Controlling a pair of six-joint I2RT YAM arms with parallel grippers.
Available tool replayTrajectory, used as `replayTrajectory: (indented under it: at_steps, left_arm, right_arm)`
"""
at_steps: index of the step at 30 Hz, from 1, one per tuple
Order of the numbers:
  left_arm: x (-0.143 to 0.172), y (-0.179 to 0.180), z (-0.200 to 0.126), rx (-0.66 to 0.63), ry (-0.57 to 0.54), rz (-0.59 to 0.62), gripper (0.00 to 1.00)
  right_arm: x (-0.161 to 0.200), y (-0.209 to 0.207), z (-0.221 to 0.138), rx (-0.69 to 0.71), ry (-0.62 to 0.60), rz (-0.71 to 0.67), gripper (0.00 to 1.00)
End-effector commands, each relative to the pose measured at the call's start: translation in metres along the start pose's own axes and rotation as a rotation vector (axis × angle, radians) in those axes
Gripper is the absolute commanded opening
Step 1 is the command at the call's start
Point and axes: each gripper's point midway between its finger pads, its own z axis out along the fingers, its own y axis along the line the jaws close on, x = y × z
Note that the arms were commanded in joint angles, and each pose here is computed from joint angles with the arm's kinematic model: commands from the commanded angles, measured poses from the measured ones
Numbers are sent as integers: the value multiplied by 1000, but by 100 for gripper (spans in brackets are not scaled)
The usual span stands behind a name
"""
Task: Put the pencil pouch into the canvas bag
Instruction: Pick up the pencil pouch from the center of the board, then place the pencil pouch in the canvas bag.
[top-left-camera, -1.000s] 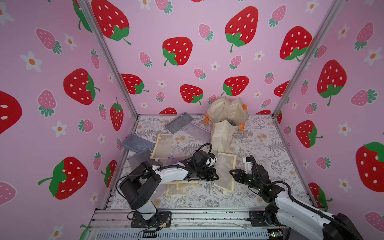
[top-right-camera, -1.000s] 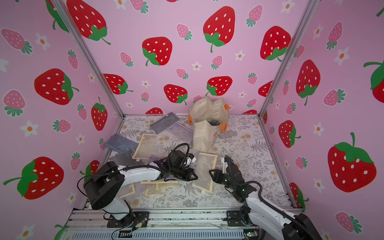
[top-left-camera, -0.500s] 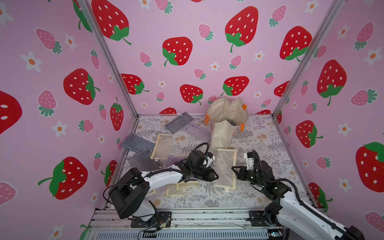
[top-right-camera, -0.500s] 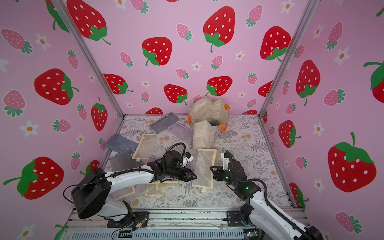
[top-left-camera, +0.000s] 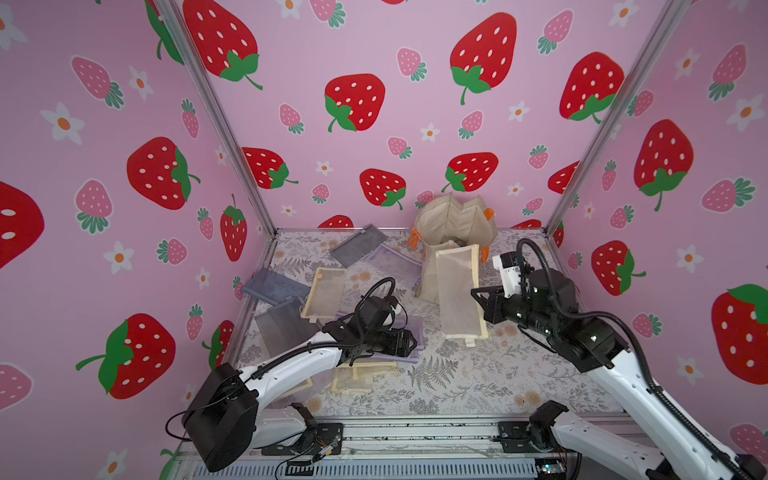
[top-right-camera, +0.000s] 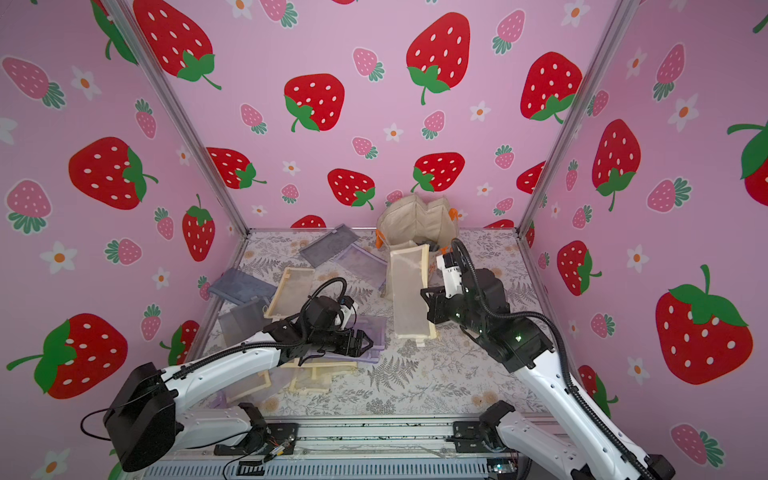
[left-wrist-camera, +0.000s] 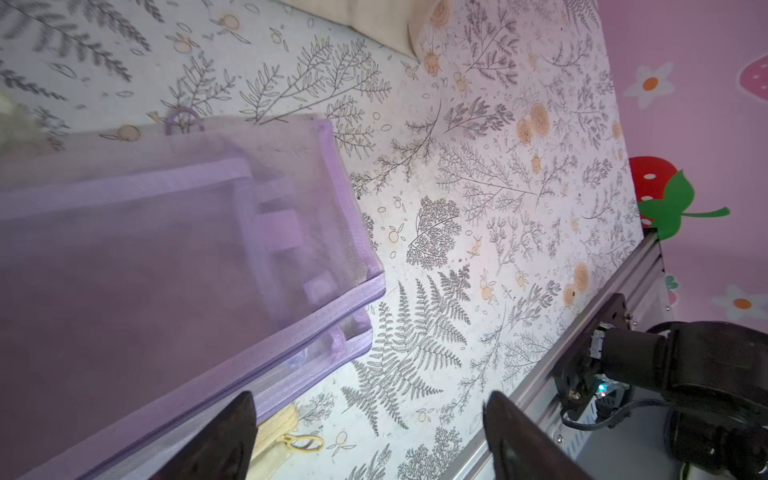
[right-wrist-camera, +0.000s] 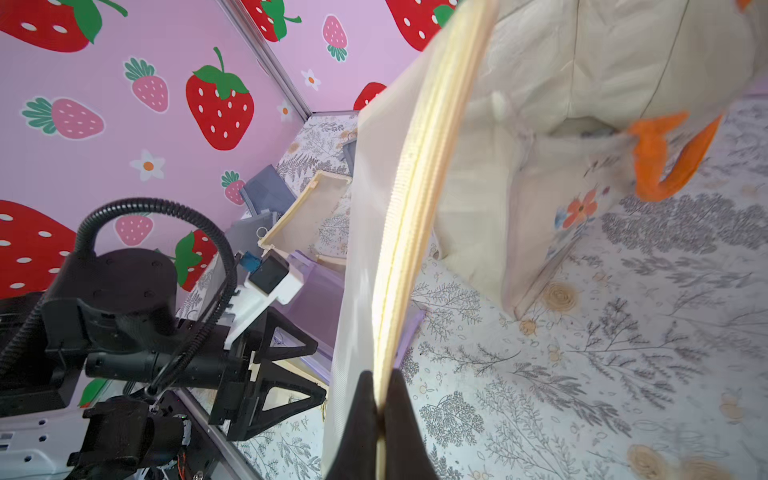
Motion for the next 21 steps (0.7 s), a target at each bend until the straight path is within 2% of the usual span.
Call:
replayTrajectory:
  at_steps: [1,6,11,16,21]
  left_arm:
    - [-13,8,-15,-59,-43,31,88]
    - [-24,6,-24,-55,-81,49,89]
    - [-32,0,-30,-34,-105,68,90]
    - [-33,2,-30,-26,-110,71,90]
    - [-36,3,-32,-16,-118,70,90]
  right_arm:
    - [-42,-1,6,84,4,-101,0]
    - [-125,-33,16,217,-95,-101,0]
    - [-176,-95,23,366,-166,-35,0]
    - [-190,-147,42,509,-169,-6,0]
    - [-184,-177,70,576,-110,1,0]
